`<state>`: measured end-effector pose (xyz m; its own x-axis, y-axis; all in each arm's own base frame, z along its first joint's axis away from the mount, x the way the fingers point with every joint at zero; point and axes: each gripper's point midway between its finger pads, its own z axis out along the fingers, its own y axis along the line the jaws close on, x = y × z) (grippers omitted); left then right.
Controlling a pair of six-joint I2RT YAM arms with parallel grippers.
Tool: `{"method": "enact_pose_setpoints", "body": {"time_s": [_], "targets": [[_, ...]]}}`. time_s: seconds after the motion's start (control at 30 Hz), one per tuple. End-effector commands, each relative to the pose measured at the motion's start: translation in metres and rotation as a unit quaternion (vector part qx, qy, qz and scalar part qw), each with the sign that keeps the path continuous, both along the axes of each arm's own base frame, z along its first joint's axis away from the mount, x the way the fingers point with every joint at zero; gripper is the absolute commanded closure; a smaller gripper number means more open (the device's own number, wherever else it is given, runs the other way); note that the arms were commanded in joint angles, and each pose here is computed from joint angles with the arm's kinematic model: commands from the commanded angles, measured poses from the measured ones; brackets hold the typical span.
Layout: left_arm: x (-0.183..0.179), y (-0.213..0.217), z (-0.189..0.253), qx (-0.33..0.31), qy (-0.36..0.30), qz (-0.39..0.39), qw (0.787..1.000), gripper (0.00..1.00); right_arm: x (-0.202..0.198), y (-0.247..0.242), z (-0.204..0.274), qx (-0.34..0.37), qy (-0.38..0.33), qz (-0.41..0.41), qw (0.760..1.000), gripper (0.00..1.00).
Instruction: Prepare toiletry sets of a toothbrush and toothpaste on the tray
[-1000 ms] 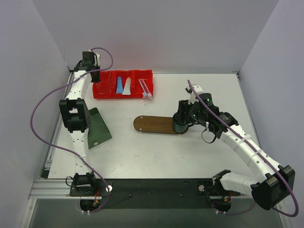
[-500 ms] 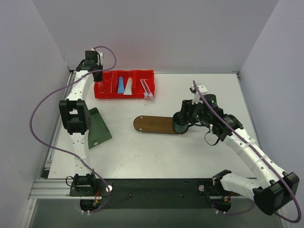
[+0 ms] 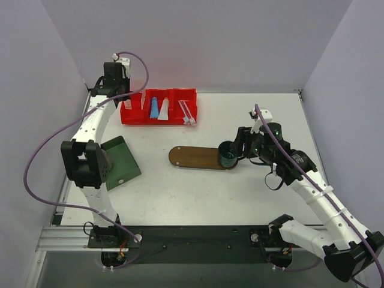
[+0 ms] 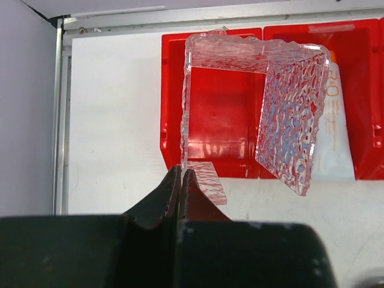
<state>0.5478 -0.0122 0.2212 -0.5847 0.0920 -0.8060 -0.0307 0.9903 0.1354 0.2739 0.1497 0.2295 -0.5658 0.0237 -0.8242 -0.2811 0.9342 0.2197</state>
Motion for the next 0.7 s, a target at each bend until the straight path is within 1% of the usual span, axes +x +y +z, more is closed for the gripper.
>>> {"method": "enact_pose_setpoints", "body": {"time_s": [0.0, 0.03, 0.07, 0.1, 0.13, 0.2, 0.23, 0.27, 0.33, 0.37, 0.4, 0.43, 0.5, 0.53, 0.57, 0.6, 0.63, 0.67], "targets": [[-0.019, -0.015, 0.074, 0.002, -0.108, -0.009, 0.994, 1.00, 0.003, -0.004, 0.022, 0.026, -0.014, -0.028, 0.999, 0.49], [-0.032, -0.018, 0.095, 0.004, -0.132, -0.010, 0.991, 1.00, 0.005, -0.002, 0.029, 0.033, -0.017, -0.029, 0.999, 0.49], [-0.039, -0.022, 0.099, 0.008, -0.140, -0.012, 0.990, 1.00, 0.006, 0.000, 0.032, 0.039, -0.017, -0.030, 0.999, 0.49], [-0.049, -0.035, 0.090, 0.016, -0.131, -0.025, 0.991, 1.00, 0.007, 0.001, 0.034, 0.049, -0.013, -0.036, 0.998, 0.49], [-0.063, -0.037, 0.105, 0.017, -0.148, -0.024, 0.989, 1.00, 0.010, 0.004, 0.040, 0.056, -0.015, -0.040, 0.998, 0.50], [-0.081, -0.058, 0.108, 0.014, -0.154, -0.045, 0.987, 1.00, 0.011, 0.011, 0.047, 0.073, -0.013, -0.039, 0.996, 0.50], [-0.097, -0.061, 0.105, 0.018, -0.153, -0.046, 0.987, 1.00, 0.014, 0.016, 0.046, 0.082, -0.004, -0.042, 0.996, 0.47], [-0.105, -0.067, 0.107, 0.015, -0.159, -0.051, 0.986, 1.00, 0.013, 0.027, 0.055, 0.091, -0.010, -0.027, 0.995, 0.45], [-0.129, -0.086, 0.104, 0.007, -0.162, -0.074, 0.984, 1.00, 0.016, 0.040, 0.055, 0.086, -0.008, -0.025, 0.996, 0.41], [-0.136, -0.089, 0.102, 0.008, -0.162, -0.074, 0.984, 1.00, 0.016, 0.050, 0.066, 0.091, -0.018, -0.015, 0.996, 0.41], [-0.143, -0.096, 0.102, 0.000, -0.165, -0.079, 0.983, 1.00, 0.018, 0.060, 0.062, 0.082, -0.018, -0.016, 0.996, 0.41], [-0.156, -0.107, 0.097, -0.005, -0.163, -0.096, 0.982, 1.00, 0.019, 0.067, 0.065, 0.089, -0.017, -0.012, 0.996, 0.40], [-0.170, -0.121, 0.101, -0.020, -0.177, -0.113, 0.978, 1.00, 0.027, 0.086, 0.069, 0.126, -0.008, -0.012, 0.992, 0.41], [-0.178, -0.137, 0.100, -0.024, -0.181, -0.130, 0.975, 1.00, 0.030, 0.091, 0.070, 0.138, -0.006, -0.013, 0.990, 0.41], [-0.183, -0.143, 0.092, -0.019, -0.177, -0.137, 0.975, 1.00, 0.036, 0.097, 0.074, 0.155, -0.007, -0.018, 0.988, 0.41], [-0.189, -0.144, 0.094, -0.013, -0.183, -0.134, 0.974, 1.00, 0.038, 0.111, 0.076, 0.164, 0.002, -0.001, 0.987, 0.39], [-0.193, -0.151, 0.094, -0.016, -0.187, -0.142, 0.972, 1.00, 0.041, 0.116, 0.075, 0.166, 0.005, -0.002, 0.986, 0.39], [-0.200, -0.162, 0.085, -0.015, -0.180, -0.159, 0.971, 1.00, 0.044, 0.120, 0.076, 0.168, 0.007, -0.003, 0.986, 0.38]]}}
